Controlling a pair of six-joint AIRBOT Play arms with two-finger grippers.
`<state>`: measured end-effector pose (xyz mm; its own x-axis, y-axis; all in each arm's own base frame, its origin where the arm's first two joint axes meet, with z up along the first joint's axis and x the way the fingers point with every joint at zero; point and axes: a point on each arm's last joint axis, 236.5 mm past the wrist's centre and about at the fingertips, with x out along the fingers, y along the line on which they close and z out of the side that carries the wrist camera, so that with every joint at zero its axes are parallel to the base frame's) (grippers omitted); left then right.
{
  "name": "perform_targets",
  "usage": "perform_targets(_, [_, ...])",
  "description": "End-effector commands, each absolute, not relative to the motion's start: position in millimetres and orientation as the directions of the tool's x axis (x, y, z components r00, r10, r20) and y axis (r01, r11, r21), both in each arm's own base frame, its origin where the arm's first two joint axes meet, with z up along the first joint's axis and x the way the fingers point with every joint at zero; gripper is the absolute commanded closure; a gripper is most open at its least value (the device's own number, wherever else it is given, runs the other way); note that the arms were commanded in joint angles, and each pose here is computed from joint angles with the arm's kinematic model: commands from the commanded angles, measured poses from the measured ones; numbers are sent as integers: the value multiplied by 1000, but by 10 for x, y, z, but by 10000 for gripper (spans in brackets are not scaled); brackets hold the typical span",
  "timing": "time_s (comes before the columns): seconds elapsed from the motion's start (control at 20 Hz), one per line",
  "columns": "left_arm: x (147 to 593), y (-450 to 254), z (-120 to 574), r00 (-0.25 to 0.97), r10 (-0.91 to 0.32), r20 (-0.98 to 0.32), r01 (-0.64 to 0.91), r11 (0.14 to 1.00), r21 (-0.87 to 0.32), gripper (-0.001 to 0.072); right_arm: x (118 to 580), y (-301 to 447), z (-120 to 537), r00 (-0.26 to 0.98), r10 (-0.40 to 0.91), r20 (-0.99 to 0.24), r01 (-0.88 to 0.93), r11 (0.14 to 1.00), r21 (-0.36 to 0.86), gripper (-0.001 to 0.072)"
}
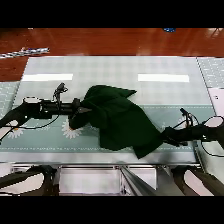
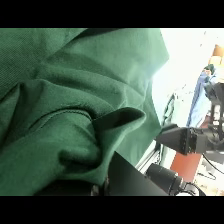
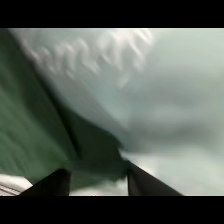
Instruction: Fold the shirts.
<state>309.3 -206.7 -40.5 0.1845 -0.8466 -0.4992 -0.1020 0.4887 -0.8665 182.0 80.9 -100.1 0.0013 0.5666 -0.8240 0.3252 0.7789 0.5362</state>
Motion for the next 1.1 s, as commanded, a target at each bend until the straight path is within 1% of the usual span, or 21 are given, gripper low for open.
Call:
perform_targets(0.0, [3090,-2073,-400,182,-848,-497,-101,487,-867,690,2230,1076,-955,136,685,-716,302,659,689,359])
perform_targets(0.05, [3116,-2046,-399,192,-846,-498,-104,487,-867,690,2355,1208,-837,178,731,-659,257,612,748,478])
perform_targets(0.1, [3168,-2003,-376,207,-843,-496,-104,485,-868,690,2464,1363,-678,204,772,-602,183,574,798,629])
perform_targets(0.15, [3260,-1947,-307,229,-842,-488,-98,479,-873,690,2558,1490,-524,212,797,-566,111,556,824,687])
perform_targets(0.25, [3523,-1808,22,280,-851,-445,-61,447,-893,690,2812,1654,-166,210,809,-549,-25,566,824,687])
perform_targets(0.35, [3871,-1638,626,363,-852,-377,24,413,-910,690,3267,1653,426,272,782,-561,-174,613,771,687])
perform_targets(0.4, [4062,-1527,1045,423,-839,-342,91,414,-906,690,3536,1585,851,337,751,-568,-254,654,713,687])
perform_targets(0.5, [4309,-1346,1987,529,-809,-257,258,442,-859,691,3957,1398,1882,511,668,-541,-383,740,553,687])
perform_targets(0.6, [4352,-1221,2939,604,-779,-170,416,490,-766,691,4083,1185,2984,689,570,-449,-440,820,366,688])
perform_targets(0.7, [4210,-1146,3692,658,-742,-130,521,573,-633,691,3876,1020,3836,795,487,-361,-439,873,212,687])
perform_targets(0.8, [3949,-1089,4177,712,-687,-144,558,678,-479,691,3502,916,4378,852,429,-298,-417,902,106,687])
perform_targets(0.85, [3807,-1050,4353,745,-649,-154,553,730,-402,691,3291,897,4576,874,414,-255,-409,909,74,687])
perform_targets(0.9, [3619,-1006,4555,785,-602,-148,542,782,-309,691,3093,884,4685,887,402,-227,-402,914,49,687])
perform_targets(1.05, [3023,-945,4928,861,-498,-99,485,865,-131,691,2523,920,4709,888,401,-224,-407,913,19,687])
